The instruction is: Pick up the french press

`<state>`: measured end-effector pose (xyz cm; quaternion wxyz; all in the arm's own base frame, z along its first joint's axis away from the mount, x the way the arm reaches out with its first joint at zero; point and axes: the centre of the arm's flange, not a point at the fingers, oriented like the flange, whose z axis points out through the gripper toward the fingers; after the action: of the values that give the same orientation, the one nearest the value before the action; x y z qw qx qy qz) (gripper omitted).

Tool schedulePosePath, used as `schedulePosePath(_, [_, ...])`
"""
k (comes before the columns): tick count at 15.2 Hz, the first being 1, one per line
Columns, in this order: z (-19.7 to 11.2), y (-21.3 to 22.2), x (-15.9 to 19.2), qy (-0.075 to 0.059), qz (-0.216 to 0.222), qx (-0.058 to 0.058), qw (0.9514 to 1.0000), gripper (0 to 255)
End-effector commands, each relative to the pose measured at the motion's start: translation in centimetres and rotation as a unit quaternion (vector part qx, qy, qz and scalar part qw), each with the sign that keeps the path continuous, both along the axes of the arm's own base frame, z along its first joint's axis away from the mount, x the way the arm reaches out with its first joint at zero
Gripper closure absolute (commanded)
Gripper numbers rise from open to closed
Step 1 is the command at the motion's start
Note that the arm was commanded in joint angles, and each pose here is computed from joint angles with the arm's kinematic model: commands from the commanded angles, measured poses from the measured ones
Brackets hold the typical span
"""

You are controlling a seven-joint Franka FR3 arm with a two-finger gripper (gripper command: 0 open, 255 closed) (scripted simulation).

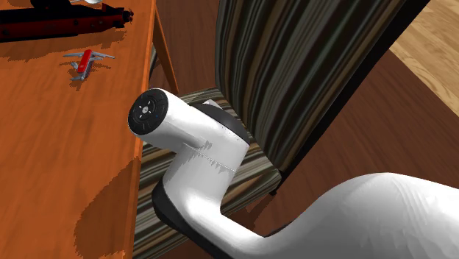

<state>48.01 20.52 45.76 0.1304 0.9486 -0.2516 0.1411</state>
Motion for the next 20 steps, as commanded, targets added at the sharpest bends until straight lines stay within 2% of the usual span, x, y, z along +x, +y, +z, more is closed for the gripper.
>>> schedulePosePath(1, [-1.2, -0.1, 0.1, 0.002, -0.001, -0.001, 1.0000, 0])
schedulePosePath(5, [-2.1, -0.1, 0.1, 0.002, -0.001, -0.001, 1.0000, 0])
schedulePosePath(6, [-2.0, -0.1, 0.1, 0.002, -0.001, -0.001, 1.0000, 255])
schedulePosePath(15, [-2.1, -0.1, 0.1, 0.002, -0.001, -0.001, 1.0000, 255])
schedulePosePath(20, [0.6, -0.1, 0.1, 0.002, -0.001, -0.001, 1.0000, 255])
